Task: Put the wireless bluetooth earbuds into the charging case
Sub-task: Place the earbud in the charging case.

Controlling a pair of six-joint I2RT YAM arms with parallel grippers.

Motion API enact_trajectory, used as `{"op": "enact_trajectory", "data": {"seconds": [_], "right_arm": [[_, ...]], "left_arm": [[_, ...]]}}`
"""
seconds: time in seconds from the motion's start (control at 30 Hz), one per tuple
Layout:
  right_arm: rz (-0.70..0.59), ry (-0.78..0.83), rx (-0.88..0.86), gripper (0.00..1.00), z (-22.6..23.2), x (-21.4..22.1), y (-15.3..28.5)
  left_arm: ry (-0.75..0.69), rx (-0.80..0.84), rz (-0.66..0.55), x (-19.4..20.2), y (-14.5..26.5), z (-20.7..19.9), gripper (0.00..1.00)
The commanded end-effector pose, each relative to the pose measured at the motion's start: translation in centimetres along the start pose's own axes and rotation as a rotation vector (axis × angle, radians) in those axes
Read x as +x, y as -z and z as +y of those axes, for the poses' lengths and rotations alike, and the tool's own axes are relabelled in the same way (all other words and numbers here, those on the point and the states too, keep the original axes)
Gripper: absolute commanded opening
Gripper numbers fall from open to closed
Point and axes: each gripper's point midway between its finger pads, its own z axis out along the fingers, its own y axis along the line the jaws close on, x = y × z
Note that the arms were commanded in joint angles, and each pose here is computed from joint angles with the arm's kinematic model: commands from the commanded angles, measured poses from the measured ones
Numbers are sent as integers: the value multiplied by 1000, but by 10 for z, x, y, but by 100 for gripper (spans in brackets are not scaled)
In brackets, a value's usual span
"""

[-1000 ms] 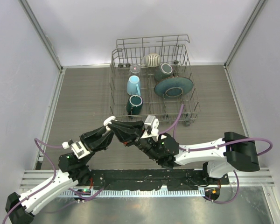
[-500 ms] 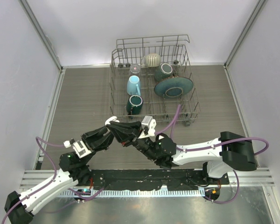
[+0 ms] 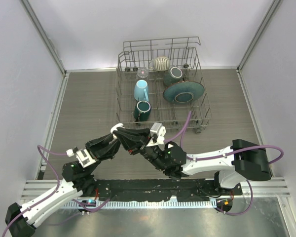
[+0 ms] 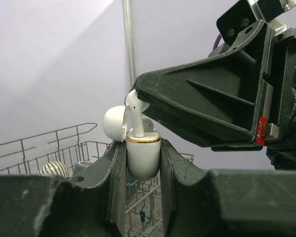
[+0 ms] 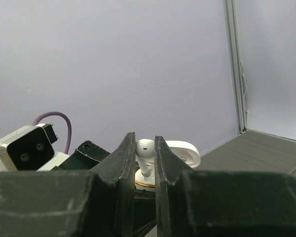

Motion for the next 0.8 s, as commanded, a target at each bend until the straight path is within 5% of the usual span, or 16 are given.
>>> {"op": "enact_trajectory", "data": {"seconds": [0.0,0.57,0.77], "right_arm": [[-312,-135,27,1,-3,-83,0],[-226,-165,136,1,-26,-49,17],[-219,-154,171,23,-33,-49,22]], "left_arm": [[-32,-7,-107,-30,-5,3,0],[-51,-27,-119,-34,-6,7,0],[-51,-27,-116,-33,-6,7,0]]}}
